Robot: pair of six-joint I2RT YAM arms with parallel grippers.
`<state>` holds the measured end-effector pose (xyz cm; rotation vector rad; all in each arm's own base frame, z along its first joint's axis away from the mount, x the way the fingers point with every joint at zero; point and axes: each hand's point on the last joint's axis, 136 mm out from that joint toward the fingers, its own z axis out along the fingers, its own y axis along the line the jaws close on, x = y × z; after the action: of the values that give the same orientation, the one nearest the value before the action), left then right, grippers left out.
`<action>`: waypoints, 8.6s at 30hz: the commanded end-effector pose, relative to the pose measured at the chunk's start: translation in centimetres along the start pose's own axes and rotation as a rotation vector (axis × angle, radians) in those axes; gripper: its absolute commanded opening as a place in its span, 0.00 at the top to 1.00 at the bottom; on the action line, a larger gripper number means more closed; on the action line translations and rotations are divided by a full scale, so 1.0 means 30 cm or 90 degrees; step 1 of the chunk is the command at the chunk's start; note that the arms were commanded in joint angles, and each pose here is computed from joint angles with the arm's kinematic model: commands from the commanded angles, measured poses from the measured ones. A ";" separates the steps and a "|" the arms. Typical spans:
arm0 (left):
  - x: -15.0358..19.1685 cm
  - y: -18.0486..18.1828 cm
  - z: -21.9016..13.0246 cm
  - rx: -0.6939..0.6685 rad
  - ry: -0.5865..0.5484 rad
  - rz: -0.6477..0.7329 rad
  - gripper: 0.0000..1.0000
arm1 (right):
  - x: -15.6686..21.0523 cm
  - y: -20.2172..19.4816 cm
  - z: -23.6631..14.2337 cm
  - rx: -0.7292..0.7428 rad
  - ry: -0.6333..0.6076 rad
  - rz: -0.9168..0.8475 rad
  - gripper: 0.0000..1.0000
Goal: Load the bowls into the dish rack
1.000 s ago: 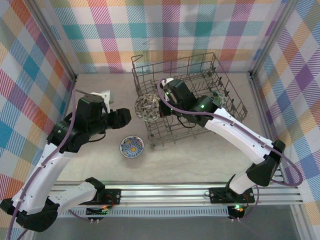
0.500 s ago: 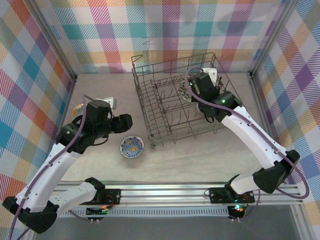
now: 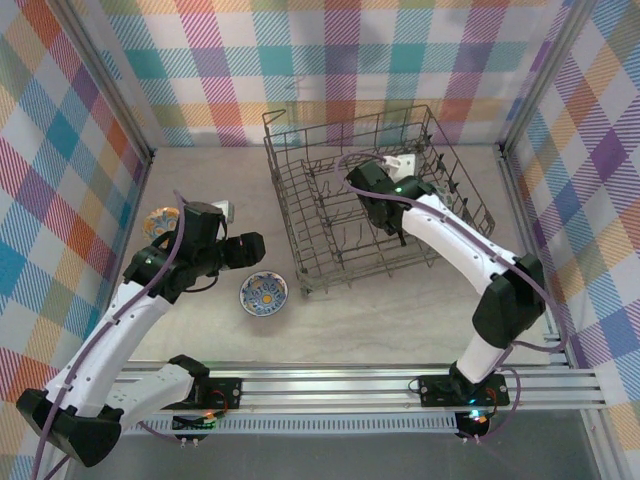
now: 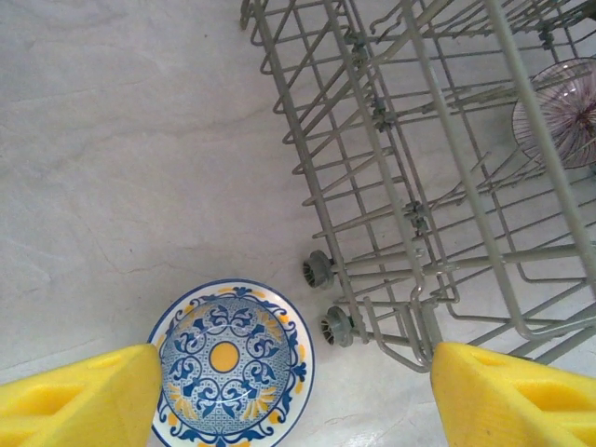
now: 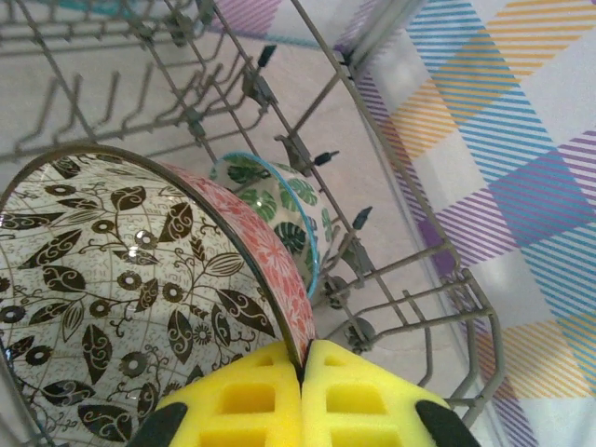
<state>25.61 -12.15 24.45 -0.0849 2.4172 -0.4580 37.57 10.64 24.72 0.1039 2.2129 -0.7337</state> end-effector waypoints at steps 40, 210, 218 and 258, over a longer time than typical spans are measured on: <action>0.019 0.012 0.075 0.051 0.026 -0.011 0.23 | -0.071 0.027 0.025 0.197 -0.016 -0.144 1.00; -0.185 0.099 -0.123 -0.048 -0.080 -0.034 1.00 | -0.131 0.619 -0.738 -0.755 -0.067 -0.219 0.31; -0.222 0.017 -0.132 0.032 -0.105 -0.056 1.00 | -0.108 0.629 -0.774 -0.796 -0.024 -0.218 0.38; -0.172 -0.130 -0.134 0.075 -0.106 -0.006 0.92 | -0.056 0.600 -0.748 -0.780 0.023 -0.181 1.00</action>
<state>26.49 -12.82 29.32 -0.0928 2.3077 -0.5102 29.54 38.53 28.57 -0.7983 2.3786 0.5995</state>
